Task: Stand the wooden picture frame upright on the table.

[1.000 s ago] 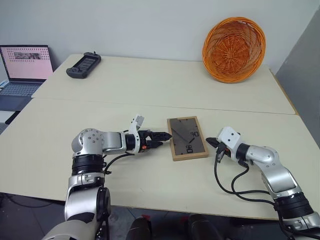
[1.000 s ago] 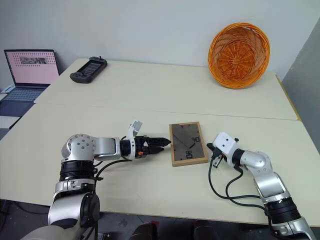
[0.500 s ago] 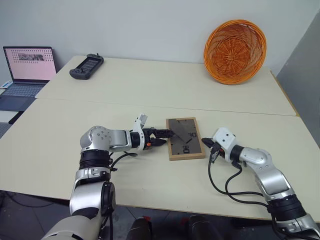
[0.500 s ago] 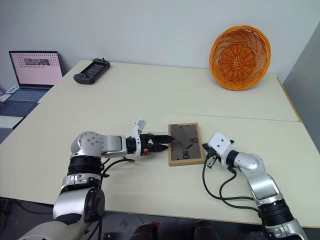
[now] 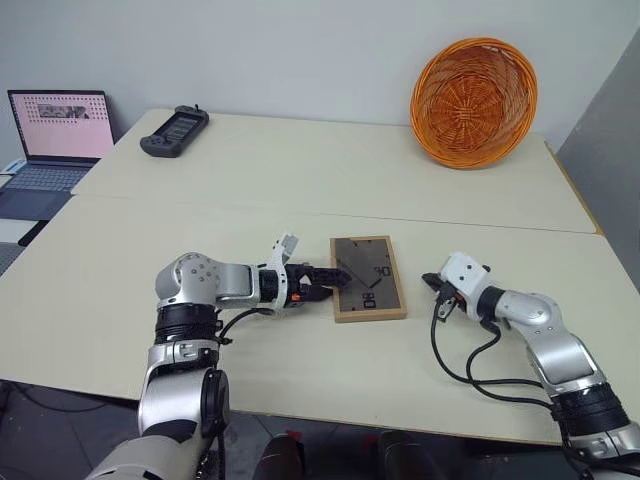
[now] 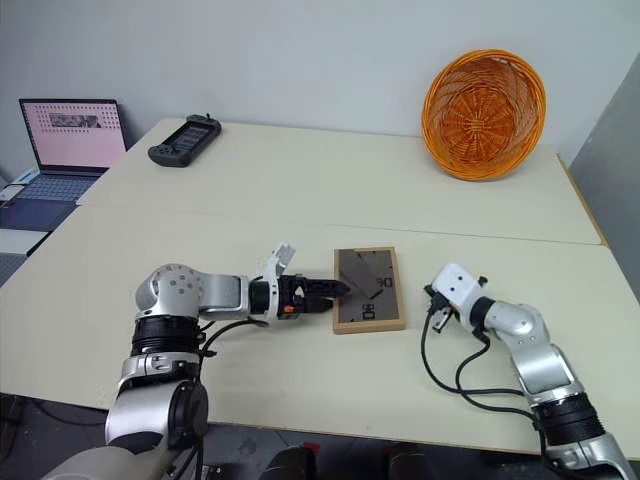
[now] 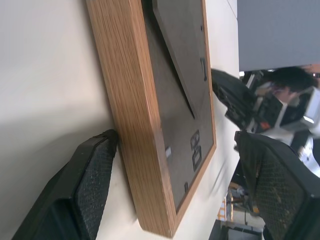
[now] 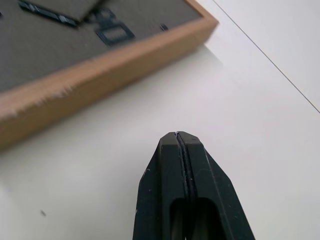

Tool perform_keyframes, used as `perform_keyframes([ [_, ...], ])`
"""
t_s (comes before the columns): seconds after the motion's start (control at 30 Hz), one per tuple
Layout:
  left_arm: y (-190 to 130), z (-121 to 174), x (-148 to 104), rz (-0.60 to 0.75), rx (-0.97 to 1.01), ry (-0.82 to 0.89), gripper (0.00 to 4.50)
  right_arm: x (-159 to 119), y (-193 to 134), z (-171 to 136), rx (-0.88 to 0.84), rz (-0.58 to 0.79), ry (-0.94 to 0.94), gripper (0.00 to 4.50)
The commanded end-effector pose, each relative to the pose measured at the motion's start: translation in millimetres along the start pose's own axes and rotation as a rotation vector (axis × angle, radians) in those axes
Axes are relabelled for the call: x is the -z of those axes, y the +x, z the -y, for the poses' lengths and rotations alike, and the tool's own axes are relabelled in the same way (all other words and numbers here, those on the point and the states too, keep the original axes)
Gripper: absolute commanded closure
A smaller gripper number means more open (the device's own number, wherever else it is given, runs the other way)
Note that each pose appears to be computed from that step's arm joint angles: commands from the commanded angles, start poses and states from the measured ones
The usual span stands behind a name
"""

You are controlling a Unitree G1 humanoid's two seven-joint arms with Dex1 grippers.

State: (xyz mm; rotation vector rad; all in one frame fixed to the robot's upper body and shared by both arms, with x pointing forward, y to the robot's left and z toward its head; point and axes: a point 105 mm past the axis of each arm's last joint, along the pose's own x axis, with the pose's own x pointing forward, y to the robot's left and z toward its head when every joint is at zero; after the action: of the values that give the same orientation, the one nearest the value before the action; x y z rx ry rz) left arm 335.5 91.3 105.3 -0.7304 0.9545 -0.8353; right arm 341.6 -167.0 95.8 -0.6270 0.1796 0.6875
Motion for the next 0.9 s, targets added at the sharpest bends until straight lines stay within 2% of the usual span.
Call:
perform_keyframes([
  [0.03, -3.6, -9.5, 9.2, -0.034, -0.036, -0.031, 0.5, -0.3, -8.9, 11.7, 0.034, 0.01, -0.026, 4.5],
  [0.17, -3.3, -9.3, 6.7, -0.022, -0.038, -0.031, 0.5, -3.6, -4.9, 2.6, 0.021, 0.032, 0.01, 4.5],
  [0.4, -2.0, -9.3, 4.2, -0.011, -0.042, -0.031, 0.5, -54.0, 3.1, -21.5, -0.027, 0.175, 0.111, 4.5],
  [0.5, -0.9, -8.2, 4.6, -0.011, -0.039, -0.029, 0.5, -63.0, 5.0, -24.6, -0.029, 0.194, 0.145, 4.5],
  [0.7, -1.7, -4.2, -0.3, -0.002, -0.032, -0.021, 0.5, -61.5, 7.4, -26.1, -0.024, 0.177, 0.137, 4.5],
  [0.9, -2.5, -3.9, -4.5, 0.01, -0.035, -0.018, 0.5, -37.7, 3.5, -19.8, -0.015, 0.107, 0.113, 4.5],
])
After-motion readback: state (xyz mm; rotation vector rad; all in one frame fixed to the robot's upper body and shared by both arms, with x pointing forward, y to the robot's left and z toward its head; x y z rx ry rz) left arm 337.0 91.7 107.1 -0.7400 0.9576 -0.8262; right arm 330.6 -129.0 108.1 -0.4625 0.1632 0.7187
